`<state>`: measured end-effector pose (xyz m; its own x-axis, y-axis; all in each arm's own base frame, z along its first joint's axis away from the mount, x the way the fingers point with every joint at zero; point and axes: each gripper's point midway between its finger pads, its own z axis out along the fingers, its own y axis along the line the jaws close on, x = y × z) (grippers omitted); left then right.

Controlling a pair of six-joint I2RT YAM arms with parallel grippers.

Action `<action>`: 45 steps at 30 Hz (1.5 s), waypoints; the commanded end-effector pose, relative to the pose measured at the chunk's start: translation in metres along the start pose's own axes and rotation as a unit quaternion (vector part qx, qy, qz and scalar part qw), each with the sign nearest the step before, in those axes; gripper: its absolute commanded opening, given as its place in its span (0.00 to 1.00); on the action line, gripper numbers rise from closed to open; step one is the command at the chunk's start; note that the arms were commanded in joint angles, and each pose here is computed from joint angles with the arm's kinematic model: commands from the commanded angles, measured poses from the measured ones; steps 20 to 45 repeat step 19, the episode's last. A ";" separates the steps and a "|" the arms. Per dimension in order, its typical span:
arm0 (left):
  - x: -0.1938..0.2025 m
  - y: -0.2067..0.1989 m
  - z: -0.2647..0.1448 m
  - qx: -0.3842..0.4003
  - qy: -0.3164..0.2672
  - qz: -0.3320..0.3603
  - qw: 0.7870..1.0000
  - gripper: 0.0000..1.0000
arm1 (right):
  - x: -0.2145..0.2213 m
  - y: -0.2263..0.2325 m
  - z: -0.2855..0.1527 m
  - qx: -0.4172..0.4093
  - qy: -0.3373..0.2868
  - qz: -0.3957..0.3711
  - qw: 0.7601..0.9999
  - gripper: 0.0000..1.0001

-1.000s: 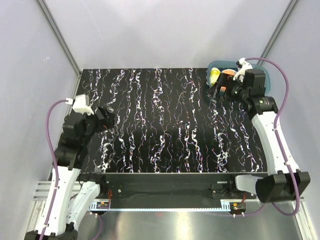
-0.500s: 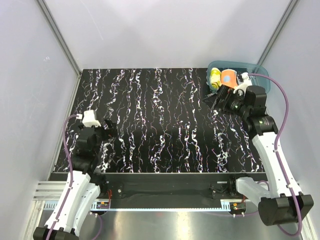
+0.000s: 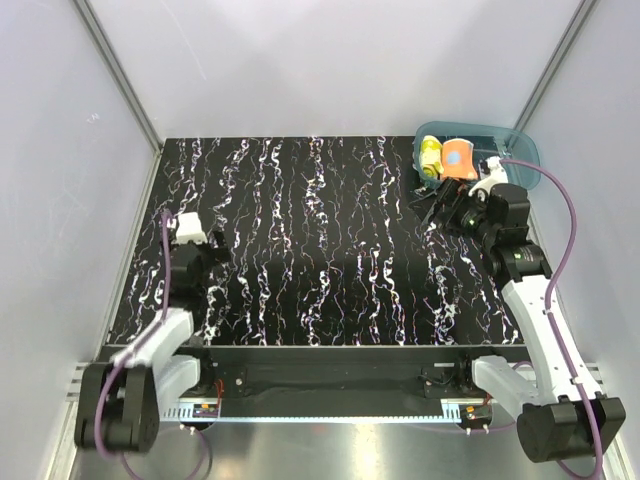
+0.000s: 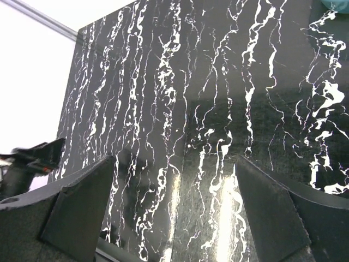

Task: Roll the towels
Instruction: Place the rolled towel into the container

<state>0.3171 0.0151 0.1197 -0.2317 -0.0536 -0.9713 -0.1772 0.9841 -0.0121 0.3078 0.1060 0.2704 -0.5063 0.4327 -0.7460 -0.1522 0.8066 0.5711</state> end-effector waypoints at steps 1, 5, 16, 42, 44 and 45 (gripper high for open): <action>-0.020 0.005 0.024 -0.008 -0.064 0.014 0.998 0.99 | -0.008 0.001 0.004 -0.002 -0.023 0.002 1.000 1.00; -0.032 0.001 0.033 0.003 -0.104 0.023 0.994 0.99 | -0.003 0.001 0.002 -0.009 -0.018 -0.018 1.000 1.00; -0.010 -0.007 0.046 0.041 -0.087 0.023 0.995 0.99 | 0.003 0.018 0.001 -0.074 -0.036 -0.005 0.997 1.00; -0.011 -0.008 0.047 0.044 -0.088 0.023 0.995 0.99 | 0.002 0.008 0.006 -0.050 -0.042 -0.004 0.998 1.00; -0.011 -0.008 0.047 0.044 -0.088 0.023 0.995 0.99 | 0.002 0.008 0.006 -0.050 -0.042 -0.004 0.998 1.00; -0.011 -0.008 0.047 0.044 -0.088 0.023 0.995 0.99 | 0.002 0.008 0.006 -0.050 -0.042 -0.004 0.998 1.00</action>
